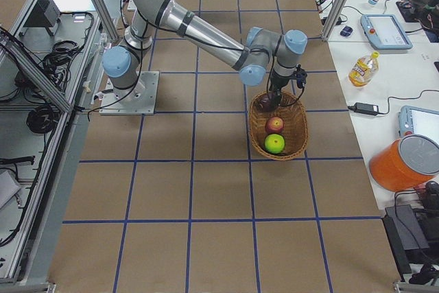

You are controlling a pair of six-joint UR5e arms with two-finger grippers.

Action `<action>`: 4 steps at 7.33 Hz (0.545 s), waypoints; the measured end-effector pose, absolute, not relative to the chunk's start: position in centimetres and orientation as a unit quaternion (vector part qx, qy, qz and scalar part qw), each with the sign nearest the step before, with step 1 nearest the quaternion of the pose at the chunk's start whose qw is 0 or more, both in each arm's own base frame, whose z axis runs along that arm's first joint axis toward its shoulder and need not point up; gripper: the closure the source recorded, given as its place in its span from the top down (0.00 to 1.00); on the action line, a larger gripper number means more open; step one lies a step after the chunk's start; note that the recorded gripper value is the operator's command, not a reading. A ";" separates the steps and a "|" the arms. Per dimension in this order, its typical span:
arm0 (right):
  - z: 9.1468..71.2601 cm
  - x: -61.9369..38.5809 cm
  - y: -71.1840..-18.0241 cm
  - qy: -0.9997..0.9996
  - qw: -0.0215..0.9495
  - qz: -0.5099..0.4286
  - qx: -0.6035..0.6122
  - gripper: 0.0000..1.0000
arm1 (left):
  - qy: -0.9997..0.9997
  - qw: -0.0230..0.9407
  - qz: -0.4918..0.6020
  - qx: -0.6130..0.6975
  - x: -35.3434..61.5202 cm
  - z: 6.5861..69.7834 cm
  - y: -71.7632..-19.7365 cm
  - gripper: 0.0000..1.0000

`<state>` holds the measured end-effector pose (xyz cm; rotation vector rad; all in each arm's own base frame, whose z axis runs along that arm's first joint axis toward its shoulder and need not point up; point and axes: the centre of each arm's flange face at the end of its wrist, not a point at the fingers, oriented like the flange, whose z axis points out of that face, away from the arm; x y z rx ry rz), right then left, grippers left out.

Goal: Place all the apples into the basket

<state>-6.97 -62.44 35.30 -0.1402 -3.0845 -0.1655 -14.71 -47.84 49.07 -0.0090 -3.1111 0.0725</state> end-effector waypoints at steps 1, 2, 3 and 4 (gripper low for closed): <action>38.2 -5.0 -60.2 -0.997 0.015 -0.058 -0.047 1.00 | -1.000 0.015 0.024 -0.003 -14.7 49.1 -47.8 1.00; 40.4 -3.0 -58.2 -0.997 0.007 -0.056 -0.061 1.00 | -1.000 0.015 0.025 -0.003 -14.7 49.2 -47.9 1.00; 42.0 -0.7 -56.3 -0.996 0.004 -0.055 -0.073 1.00 | -1.000 0.015 0.025 -0.003 -14.7 49.2 -47.9 1.00; 43.4 2.3 -54.4 -0.996 0.004 -0.053 -0.077 1.00 | -1.000 0.015 0.025 -0.003 -14.7 49.3 -47.9 1.00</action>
